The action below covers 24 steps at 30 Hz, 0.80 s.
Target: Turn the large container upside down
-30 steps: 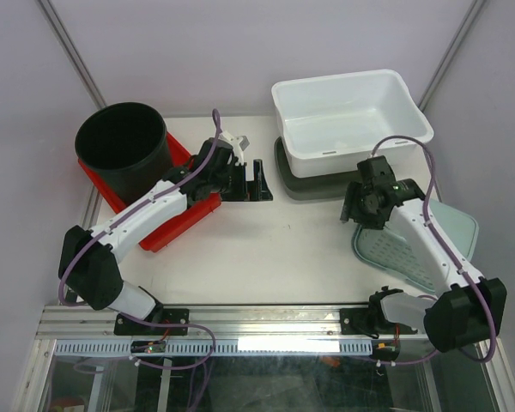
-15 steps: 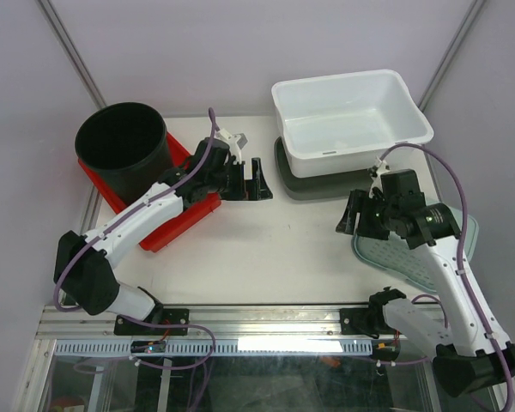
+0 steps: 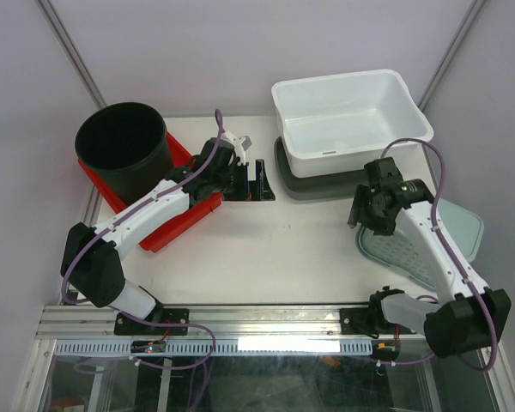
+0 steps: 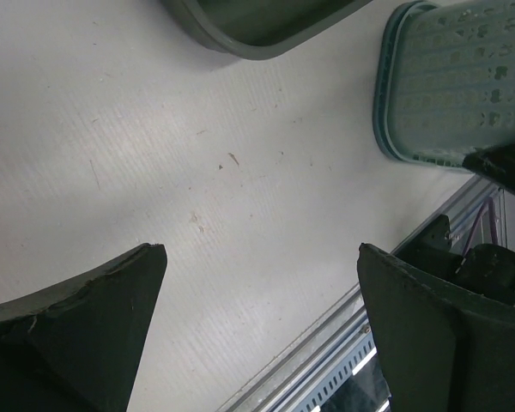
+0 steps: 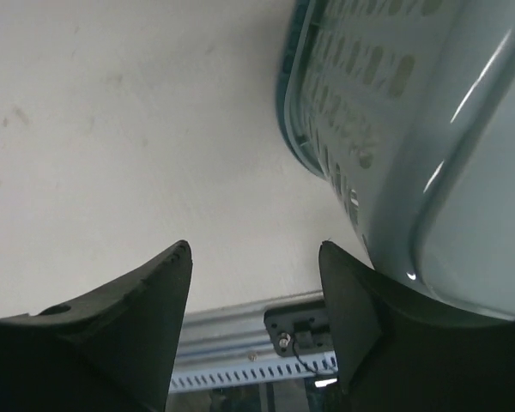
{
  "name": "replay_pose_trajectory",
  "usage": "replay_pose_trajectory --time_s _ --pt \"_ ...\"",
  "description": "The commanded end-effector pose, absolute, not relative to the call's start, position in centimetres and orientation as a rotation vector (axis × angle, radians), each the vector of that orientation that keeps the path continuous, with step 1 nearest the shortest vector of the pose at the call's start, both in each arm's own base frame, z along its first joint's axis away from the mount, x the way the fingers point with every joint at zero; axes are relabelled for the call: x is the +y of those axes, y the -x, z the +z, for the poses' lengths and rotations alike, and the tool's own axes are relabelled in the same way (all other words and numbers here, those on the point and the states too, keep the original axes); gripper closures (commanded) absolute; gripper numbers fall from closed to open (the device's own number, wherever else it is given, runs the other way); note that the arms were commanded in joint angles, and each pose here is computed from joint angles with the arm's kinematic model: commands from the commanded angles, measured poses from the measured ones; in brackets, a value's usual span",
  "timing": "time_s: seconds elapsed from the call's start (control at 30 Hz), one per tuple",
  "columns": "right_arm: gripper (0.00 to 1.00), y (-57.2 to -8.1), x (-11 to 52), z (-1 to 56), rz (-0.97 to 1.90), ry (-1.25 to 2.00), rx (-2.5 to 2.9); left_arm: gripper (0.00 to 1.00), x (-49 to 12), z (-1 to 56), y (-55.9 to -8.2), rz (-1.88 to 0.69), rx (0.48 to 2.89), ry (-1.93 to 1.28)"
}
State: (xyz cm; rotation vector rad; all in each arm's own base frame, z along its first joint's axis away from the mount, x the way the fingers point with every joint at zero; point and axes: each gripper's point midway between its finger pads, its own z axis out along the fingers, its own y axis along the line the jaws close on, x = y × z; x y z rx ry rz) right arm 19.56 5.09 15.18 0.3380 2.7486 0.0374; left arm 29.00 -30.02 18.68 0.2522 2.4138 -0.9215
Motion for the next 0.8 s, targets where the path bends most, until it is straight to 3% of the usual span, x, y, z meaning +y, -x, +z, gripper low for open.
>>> replay_pose_trajectory --time_s 0.0,0.17,0.3,0.77 --pt "0.36 -26.1 0.4 16.9 -0.196 -0.53 2.48 0.01 -31.4 22.4 -29.5 -0.991 2.287 -0.303" --pt "0.37 -29.1 -4.0 19.5 -0.196 -0.756 2.268 0.01 -31.1 22.7 -29.2 -0.992 2.28 -0.294" --pt "0.38 -29.3 -3.6 19.8 -0.122 -0.768 2.255 0.01 -30.8 22.4 -29.1 -0.977 2.287 -0.281" --pt "0.37 -25.8 0.3 20.7 0.097 -0.342 2.316 0.01 -31.5 22.0 -29.6 -0.985 2.301 -0.285"
